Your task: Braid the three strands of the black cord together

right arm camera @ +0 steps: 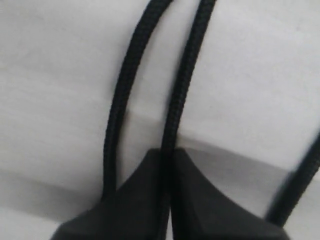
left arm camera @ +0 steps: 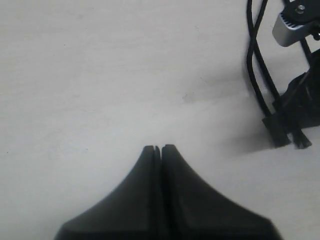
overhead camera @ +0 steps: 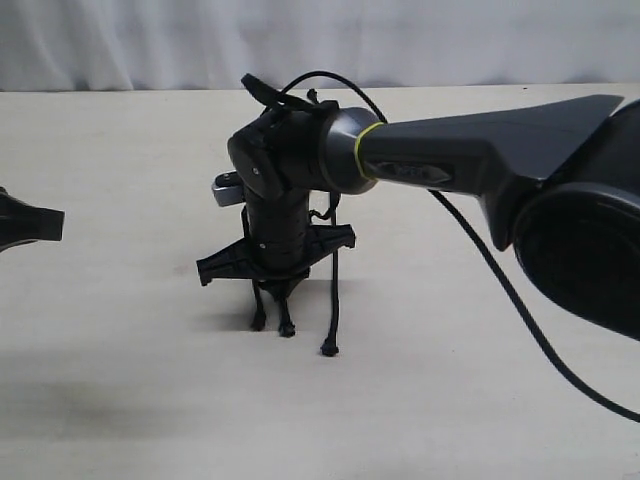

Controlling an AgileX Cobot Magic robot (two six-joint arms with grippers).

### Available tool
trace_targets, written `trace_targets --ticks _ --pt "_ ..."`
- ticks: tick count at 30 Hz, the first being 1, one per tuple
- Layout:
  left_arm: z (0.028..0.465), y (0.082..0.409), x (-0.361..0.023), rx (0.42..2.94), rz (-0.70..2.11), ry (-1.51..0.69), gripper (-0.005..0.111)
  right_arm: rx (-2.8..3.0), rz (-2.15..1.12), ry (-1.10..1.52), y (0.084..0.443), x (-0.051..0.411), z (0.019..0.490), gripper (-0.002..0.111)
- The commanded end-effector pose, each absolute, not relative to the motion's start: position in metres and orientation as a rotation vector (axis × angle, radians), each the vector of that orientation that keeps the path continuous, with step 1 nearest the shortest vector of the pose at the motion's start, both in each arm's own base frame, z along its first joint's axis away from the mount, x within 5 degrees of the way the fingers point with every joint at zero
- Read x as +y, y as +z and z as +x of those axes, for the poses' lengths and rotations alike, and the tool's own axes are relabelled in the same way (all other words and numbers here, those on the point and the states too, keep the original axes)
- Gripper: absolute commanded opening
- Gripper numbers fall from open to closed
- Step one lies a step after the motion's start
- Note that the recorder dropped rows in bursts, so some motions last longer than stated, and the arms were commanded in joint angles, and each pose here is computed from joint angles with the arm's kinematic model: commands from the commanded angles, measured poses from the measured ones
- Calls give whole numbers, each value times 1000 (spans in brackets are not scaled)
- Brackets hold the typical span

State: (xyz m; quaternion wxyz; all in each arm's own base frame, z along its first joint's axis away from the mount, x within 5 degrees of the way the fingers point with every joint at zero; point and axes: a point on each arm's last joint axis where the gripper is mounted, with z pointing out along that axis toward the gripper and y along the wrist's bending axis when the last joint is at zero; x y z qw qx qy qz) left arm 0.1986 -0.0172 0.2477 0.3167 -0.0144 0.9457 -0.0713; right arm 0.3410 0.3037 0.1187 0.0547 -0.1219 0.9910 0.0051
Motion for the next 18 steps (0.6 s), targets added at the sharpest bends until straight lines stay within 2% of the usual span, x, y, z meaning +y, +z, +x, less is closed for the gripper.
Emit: trace_targets --ticks 1,6,12,18 --pt "200 252 -18 2466 -39 -193 0 2954 -498 -3 137 295 345 4" --pt "199 251 -18 2470 -40 -195 0 2972 -574 -46 157 267 357 4" --pt "198 250 -20 2489 -56 -223 0 3069 -633 -132 156 225 369 4" --pt "195 249 -22 2517 -59 -247 0 3136 -539 12 153 187 375 4"
